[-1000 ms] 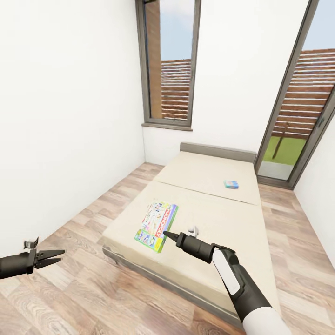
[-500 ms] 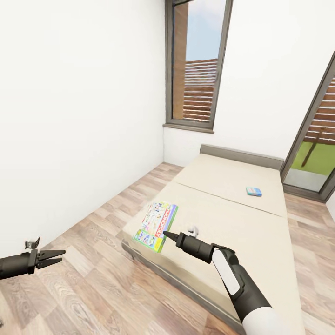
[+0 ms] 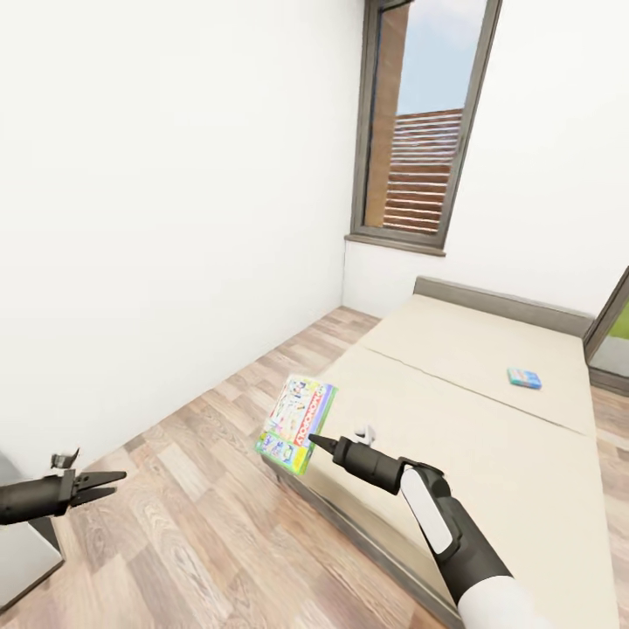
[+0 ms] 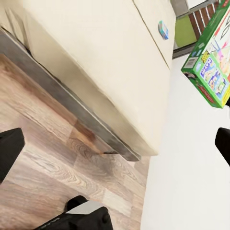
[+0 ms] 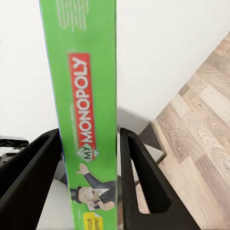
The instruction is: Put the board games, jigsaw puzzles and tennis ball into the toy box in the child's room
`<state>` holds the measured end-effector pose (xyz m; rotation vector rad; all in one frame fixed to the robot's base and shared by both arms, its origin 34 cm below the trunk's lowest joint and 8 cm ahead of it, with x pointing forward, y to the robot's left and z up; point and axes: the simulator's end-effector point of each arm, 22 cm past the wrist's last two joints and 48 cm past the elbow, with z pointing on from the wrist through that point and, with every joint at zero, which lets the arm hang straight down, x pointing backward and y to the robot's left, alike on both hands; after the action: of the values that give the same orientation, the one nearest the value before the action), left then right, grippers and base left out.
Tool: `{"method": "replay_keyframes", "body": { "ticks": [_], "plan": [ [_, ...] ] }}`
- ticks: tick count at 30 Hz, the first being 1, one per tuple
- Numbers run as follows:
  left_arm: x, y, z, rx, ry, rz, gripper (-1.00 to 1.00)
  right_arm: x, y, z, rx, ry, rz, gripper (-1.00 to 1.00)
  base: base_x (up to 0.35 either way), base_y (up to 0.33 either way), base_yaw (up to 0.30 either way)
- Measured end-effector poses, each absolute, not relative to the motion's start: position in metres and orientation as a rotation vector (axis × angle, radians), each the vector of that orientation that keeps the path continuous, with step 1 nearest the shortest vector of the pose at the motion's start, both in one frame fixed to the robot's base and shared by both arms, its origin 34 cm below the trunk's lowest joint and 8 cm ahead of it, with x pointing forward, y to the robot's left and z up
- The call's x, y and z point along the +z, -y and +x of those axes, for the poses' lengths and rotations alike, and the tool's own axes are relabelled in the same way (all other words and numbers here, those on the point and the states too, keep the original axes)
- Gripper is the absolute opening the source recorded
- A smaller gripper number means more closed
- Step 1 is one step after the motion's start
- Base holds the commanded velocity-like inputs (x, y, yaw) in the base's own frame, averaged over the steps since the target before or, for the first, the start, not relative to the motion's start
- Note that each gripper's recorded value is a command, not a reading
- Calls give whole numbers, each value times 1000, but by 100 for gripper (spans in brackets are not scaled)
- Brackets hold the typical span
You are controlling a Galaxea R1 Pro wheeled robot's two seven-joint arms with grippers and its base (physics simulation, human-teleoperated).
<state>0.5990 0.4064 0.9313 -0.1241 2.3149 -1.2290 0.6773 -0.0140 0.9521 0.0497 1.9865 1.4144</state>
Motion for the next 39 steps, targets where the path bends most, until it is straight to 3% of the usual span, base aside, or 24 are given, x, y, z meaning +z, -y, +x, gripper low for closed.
{"method": "replay_keyframes", "body": {
  "ticks": [39],
  "plan": [
    [962, -397, 594, -1207, -2331, -138, 100, 989, 25, 670, 1390, -1994, 54, -100, 0, 0, 289]
  ]
}}
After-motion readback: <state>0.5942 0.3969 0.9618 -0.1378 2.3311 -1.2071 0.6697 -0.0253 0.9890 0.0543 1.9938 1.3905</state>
